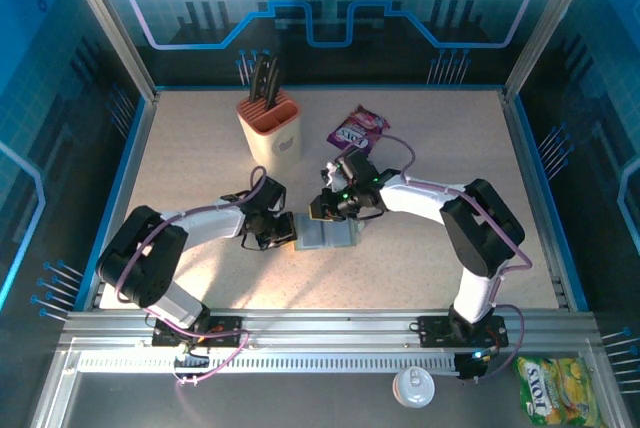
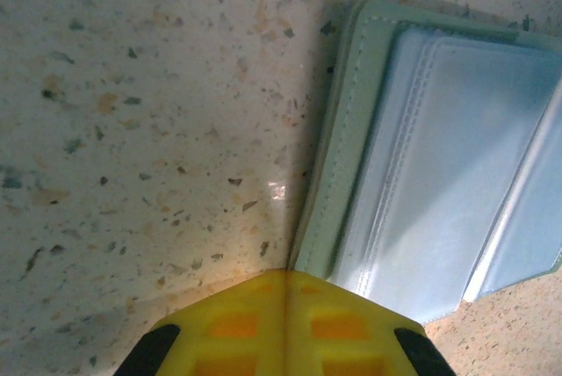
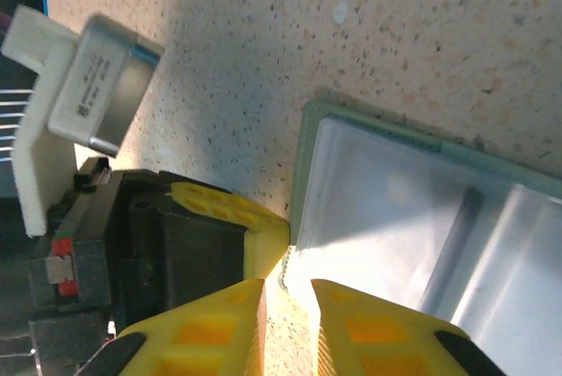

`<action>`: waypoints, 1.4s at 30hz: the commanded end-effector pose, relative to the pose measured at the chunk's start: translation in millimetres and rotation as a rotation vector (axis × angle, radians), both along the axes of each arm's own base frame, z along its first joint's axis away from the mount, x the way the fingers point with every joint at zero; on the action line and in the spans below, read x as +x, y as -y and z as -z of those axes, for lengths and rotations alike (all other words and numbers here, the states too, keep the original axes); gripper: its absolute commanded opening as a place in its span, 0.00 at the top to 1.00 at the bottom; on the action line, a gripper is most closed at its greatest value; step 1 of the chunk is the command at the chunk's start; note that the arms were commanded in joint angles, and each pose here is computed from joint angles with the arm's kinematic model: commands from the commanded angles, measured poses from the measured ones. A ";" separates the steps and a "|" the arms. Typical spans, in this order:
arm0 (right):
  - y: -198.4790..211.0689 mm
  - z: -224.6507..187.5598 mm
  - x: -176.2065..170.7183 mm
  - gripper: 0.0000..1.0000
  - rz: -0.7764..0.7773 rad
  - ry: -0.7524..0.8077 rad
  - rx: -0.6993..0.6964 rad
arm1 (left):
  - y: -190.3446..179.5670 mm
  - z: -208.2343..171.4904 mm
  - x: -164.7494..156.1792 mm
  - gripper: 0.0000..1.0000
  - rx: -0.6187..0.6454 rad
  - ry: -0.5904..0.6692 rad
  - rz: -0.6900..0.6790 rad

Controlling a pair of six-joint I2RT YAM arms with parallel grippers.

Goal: Take the credit cards out of the card holder

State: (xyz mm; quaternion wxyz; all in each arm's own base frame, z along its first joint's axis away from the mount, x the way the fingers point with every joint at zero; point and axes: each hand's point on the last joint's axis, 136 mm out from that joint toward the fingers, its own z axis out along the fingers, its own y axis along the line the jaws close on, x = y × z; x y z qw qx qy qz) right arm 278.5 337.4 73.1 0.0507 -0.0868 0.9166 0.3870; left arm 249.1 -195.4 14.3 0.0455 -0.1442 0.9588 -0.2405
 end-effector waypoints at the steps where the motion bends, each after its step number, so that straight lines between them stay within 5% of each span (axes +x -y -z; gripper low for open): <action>1: -7.0 10.1 -13.0 0.76 -0.018 -0.059 -0.013 | -0.7 8.7 -3.9 1.00 -0.012 -0.034 -0.012; 33: -4.2 22.6 -19.3 0.74 -0.023 -0.101 -0.113 | 12.9 -26.2 9.6 1.00 -0.116 0.049 0.003; 42: 0.8 22.9 -18.3 0.74 -0.017 -0.095 -0.122 | 21.0 -6.3 3.2 0.99 -0.144 -0.017 0.030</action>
